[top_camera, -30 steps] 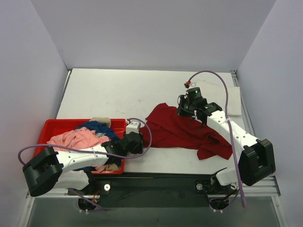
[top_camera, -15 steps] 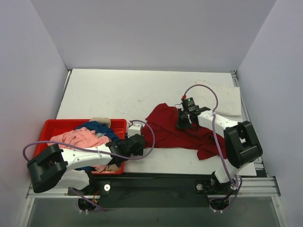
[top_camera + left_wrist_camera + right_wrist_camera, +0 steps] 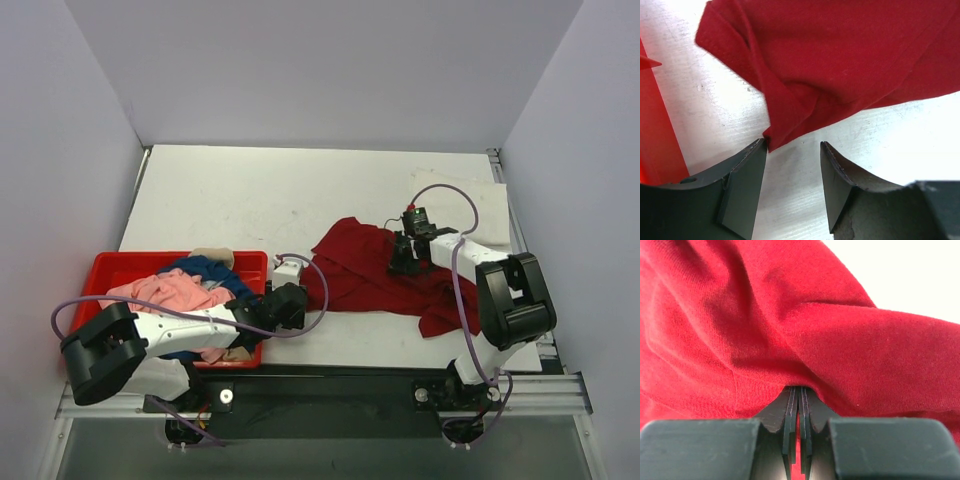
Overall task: Fold and stack the t-shirts
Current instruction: Flatten out the tshirt
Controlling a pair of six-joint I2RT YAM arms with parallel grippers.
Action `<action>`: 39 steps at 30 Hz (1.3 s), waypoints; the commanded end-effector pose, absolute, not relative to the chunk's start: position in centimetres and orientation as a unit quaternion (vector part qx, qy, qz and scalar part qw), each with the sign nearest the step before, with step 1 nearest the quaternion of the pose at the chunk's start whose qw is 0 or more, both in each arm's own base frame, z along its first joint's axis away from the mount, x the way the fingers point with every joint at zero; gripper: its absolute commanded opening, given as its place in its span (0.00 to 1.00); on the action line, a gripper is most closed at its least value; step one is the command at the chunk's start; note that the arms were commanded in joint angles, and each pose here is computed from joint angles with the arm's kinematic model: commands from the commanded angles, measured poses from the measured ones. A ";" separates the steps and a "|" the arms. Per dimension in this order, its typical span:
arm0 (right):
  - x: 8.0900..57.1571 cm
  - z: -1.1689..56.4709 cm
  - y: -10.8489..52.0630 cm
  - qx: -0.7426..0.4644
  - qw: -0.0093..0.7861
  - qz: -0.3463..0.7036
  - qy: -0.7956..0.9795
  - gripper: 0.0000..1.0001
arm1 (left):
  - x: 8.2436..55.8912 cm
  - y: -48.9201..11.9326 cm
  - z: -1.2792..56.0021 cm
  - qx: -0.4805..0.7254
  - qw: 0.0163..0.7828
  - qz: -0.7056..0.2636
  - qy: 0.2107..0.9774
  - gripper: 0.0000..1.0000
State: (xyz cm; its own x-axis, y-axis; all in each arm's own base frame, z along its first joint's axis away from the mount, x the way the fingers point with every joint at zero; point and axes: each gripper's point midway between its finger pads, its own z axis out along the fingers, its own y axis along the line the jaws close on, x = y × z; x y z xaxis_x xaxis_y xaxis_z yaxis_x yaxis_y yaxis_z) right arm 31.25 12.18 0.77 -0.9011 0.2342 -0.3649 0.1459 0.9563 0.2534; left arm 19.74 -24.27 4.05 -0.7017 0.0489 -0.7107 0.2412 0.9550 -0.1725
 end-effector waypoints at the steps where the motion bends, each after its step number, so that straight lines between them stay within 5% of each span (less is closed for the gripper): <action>1: 30.2 0.2 9.8 0.122 0.189 0.076 0.971 0.00 | 20.3 -24.9 4.5 0.079 0.388 -0.139 0.908 0.58; 28: 29.1 -0.3 8.4 0.141 0.180 0.064 0.971 0.00 | 23.8 -26.2 3.5 0.065 0.412 -0.178 0.891 0.55; 39: 29.1 1.4 9.2 0.125 0.200 0.073 0.969 0.00 | 23.0 -25.6 4.1 0.063 0.406 -0.196 0.890 0.04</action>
State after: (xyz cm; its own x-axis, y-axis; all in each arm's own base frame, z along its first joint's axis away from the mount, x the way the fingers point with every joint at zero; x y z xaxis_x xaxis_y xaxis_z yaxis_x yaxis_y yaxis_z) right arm 31.02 9.86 0.84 -0.8736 0.3045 -0.3797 0.2203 0.9430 0.2493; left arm 22.84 -25.38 2.50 -0.6837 -0.0158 -0.7295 0.2547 0.9317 -0.2588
